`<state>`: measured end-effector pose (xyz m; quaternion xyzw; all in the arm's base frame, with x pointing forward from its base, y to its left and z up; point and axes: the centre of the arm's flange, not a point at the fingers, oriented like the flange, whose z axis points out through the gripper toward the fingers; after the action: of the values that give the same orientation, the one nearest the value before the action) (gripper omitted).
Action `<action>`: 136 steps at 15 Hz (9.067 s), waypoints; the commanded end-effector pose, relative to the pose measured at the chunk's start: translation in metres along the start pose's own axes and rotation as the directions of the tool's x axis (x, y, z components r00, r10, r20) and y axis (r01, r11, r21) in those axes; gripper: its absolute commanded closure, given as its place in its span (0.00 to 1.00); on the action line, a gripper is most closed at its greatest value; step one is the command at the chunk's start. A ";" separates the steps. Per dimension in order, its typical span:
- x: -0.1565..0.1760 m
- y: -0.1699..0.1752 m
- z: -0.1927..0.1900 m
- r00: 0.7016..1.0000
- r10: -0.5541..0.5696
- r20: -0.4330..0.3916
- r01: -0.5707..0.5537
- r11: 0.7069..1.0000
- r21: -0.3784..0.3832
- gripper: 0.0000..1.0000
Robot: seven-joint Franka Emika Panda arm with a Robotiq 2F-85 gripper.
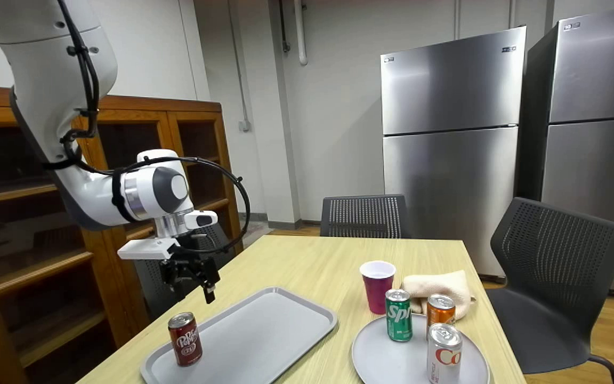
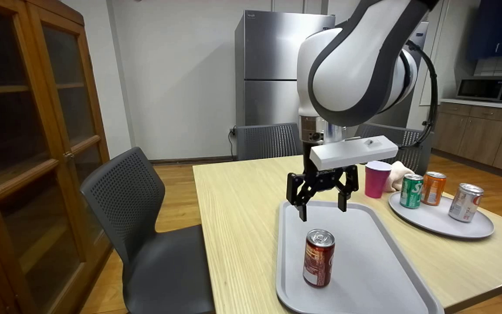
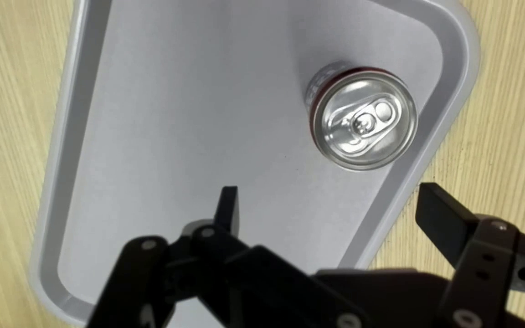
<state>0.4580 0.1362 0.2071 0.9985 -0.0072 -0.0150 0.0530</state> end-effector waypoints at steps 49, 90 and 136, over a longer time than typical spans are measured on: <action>0.021 0.039 -0.018 0.998 0.015 -0.061 -0.009 0.996 0.093 0.62; 0.040 0.396 0.034 0.800 0.600 -0.029 -0.600 0.800 0.018 0.62; 0.072 0.323 -0.001 0.825 0.555 -0.107 -0.558 0.830 0.010 0.00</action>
<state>0.5380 -0.2209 0.2216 0.9495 -0.3039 0.0413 0.0662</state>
